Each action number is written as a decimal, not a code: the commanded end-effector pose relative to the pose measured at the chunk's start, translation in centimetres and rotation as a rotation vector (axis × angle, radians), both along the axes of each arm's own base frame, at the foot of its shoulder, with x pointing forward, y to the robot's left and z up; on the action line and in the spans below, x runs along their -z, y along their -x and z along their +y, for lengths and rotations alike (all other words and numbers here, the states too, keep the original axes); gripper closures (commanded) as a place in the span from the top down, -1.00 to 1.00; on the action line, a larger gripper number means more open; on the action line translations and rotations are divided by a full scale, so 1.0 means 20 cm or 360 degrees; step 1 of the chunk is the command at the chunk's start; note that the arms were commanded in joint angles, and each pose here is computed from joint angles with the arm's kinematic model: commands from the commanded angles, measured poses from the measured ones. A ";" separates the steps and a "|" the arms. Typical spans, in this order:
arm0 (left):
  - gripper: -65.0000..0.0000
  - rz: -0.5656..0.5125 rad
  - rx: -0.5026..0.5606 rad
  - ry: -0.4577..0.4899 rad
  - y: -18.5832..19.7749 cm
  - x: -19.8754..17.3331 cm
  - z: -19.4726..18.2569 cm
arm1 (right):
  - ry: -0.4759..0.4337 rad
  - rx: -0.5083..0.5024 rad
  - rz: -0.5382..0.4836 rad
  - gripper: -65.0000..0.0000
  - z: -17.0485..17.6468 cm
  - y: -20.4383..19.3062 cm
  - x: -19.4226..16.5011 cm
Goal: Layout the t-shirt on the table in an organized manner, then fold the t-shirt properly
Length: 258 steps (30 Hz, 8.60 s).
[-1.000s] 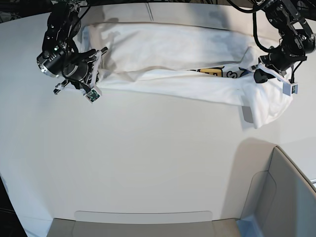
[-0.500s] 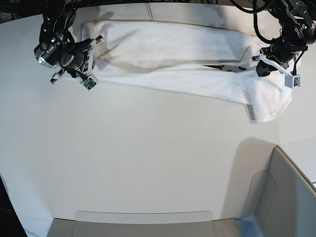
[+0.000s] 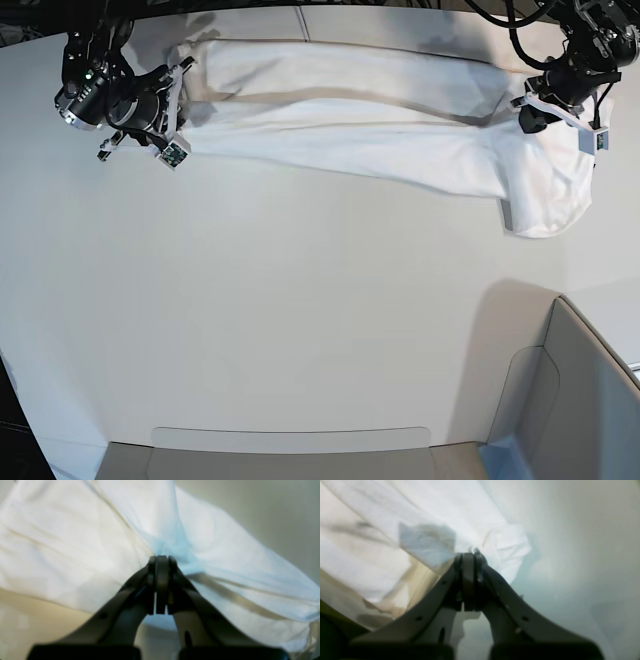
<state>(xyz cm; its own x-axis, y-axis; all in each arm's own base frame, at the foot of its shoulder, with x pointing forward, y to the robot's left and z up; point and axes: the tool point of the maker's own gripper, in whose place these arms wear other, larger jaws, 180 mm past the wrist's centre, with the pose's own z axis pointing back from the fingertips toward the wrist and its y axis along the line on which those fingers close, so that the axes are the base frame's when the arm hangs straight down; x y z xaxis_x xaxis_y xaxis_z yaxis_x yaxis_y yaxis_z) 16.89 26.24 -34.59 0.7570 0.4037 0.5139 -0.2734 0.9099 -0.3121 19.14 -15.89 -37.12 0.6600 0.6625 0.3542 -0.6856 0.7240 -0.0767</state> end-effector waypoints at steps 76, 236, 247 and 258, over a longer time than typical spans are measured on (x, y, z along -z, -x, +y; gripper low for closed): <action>-1.00 -0.0181 -0.0314 0.0139 -0.17 -0.11 0.08 | 0.0009 -0.0337 0.0138 -0.34 0.07 0.09 0.06; -0.66 0.0078 -0.0330 -0.0148 -0.66 0.13 0.41 | 0.0012 -0.0337 0.0150 -0.34 0.06 0.10 0.06; -0.74 0.0096 -0.0338 -0.0189 -0.64 0.13 0.44 | 0.0008 -0.0336 0.0144 -0.34 0.07 0.10 0.06; -0.73 0.0082 -0.0360 -0.0201 -0.66 0.10 0.45 | 0.0008 -0.0336 0.0147 -0.34 0.07 0.10 0.06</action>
<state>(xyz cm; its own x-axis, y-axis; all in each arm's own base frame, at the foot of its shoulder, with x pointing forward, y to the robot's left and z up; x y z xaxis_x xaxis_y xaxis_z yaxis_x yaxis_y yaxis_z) 29.01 34.10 -38.49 0.7102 0.5141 0.4810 -0.4877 0.8520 -0.1904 16.78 -14.45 -38.86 0.5551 0.7817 0.2842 -0.8169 0.5767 0.0093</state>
